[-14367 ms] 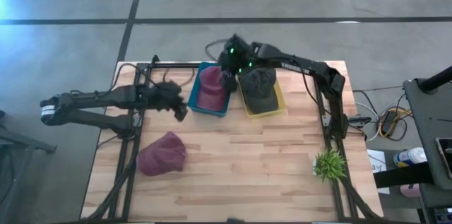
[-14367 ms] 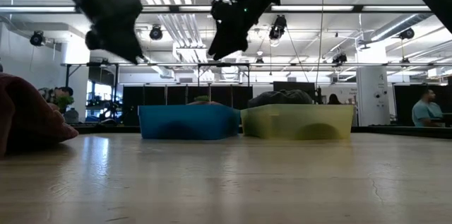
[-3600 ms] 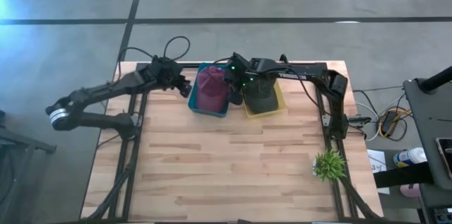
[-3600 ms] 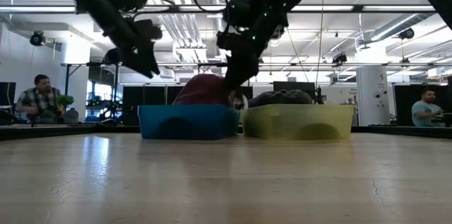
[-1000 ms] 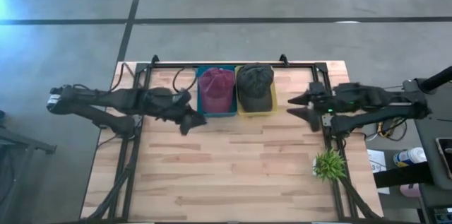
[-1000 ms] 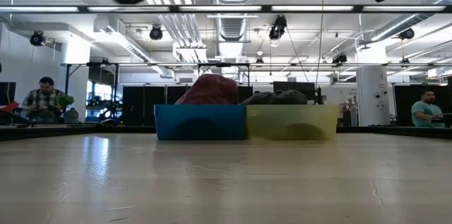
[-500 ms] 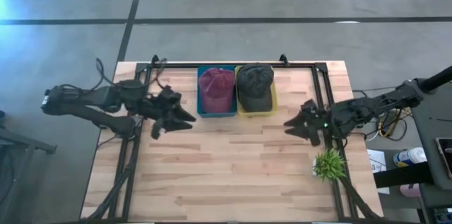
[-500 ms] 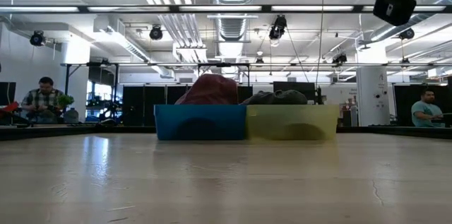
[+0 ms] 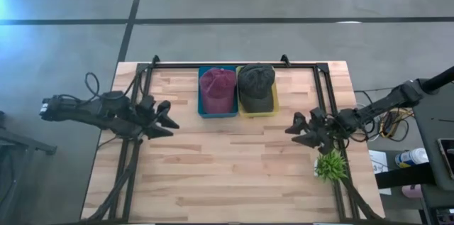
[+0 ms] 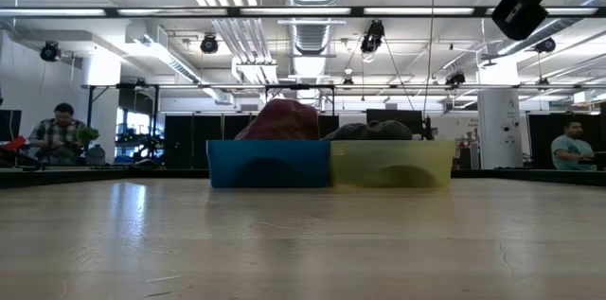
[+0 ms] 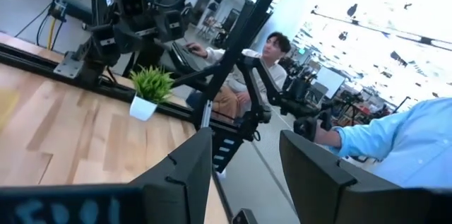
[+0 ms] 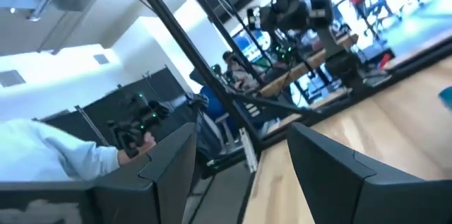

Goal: Pick & Place hat
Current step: Return to Home Position

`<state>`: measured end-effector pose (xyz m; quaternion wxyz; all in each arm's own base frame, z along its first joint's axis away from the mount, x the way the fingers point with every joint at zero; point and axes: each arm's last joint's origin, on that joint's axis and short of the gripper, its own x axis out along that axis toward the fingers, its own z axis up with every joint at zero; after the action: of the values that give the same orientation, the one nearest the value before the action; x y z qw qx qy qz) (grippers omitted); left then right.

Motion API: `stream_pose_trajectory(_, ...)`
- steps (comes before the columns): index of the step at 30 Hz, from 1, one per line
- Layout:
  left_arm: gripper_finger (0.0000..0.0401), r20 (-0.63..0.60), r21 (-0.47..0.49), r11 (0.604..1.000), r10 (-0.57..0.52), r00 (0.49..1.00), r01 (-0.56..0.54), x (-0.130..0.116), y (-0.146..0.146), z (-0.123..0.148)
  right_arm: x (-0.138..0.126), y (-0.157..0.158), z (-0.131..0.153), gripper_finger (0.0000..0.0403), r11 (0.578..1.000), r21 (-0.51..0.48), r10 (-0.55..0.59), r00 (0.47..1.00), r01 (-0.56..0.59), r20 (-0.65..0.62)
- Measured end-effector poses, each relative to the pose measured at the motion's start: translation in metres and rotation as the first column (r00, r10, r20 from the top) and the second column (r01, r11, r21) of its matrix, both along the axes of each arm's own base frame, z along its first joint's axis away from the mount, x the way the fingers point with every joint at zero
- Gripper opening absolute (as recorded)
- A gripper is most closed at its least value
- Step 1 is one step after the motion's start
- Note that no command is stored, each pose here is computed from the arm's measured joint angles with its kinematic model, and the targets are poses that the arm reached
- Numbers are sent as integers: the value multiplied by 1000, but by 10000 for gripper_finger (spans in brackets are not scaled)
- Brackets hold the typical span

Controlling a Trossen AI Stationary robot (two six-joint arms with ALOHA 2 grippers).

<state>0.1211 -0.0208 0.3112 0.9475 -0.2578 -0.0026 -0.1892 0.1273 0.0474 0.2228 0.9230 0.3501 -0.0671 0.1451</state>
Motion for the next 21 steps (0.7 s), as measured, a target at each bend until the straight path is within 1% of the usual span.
stream_pose_trajectory(4,161,25,-9,1000,8,1000,-8,-15,3,-21,-6,-3,-11,219,998,-61,-20,1000,21,25)
stream_pose_trajectory(7,161,51,-11,1000,25,998,-24,-26,5,-32,-8,-6,-18,219,994,-73,-77,997,79,20)
stream_pose_trajectory(10,161,56,-6,999,46,997,-46,-35,8,-44,-10,-9,-29,219,989,-64,-137,991,136,-5)
stream_pose_trajectory(12,161,75,-2,998,61,995,-61,-42,9,-49,-11,-10,-36,219,984,-33,-179,983,178,-34)
stream_pose_trajectory(13,161,67,6,997,72,995,-73,-44,10,-53,-11,-11,-37,219,980,-16,-199,979,199,-45)
stream_pose_trajectory(15,161,40,32,993,109,993,-110,-48,12,-62,-11,-12,-37,219,976,-14,-218,975,217,-50)
stream_pose_trajectory(17,161,75,42,984,168,983,-172,-55,14,-61,-11,-12,-36,219,973,-53,-225,974,223,-29)
stream_pose_trajectory(19,161,21,56,967,248,969,-248,-54,16,-65,-11,-11,-34,219,970,-120,-212,977,211,11)
stream_pose_trajectory(21,161,-7,80,960,271,963,-269,-55,17,-64,-12,-9,-31,219,962,-203,-173,982,184,71)
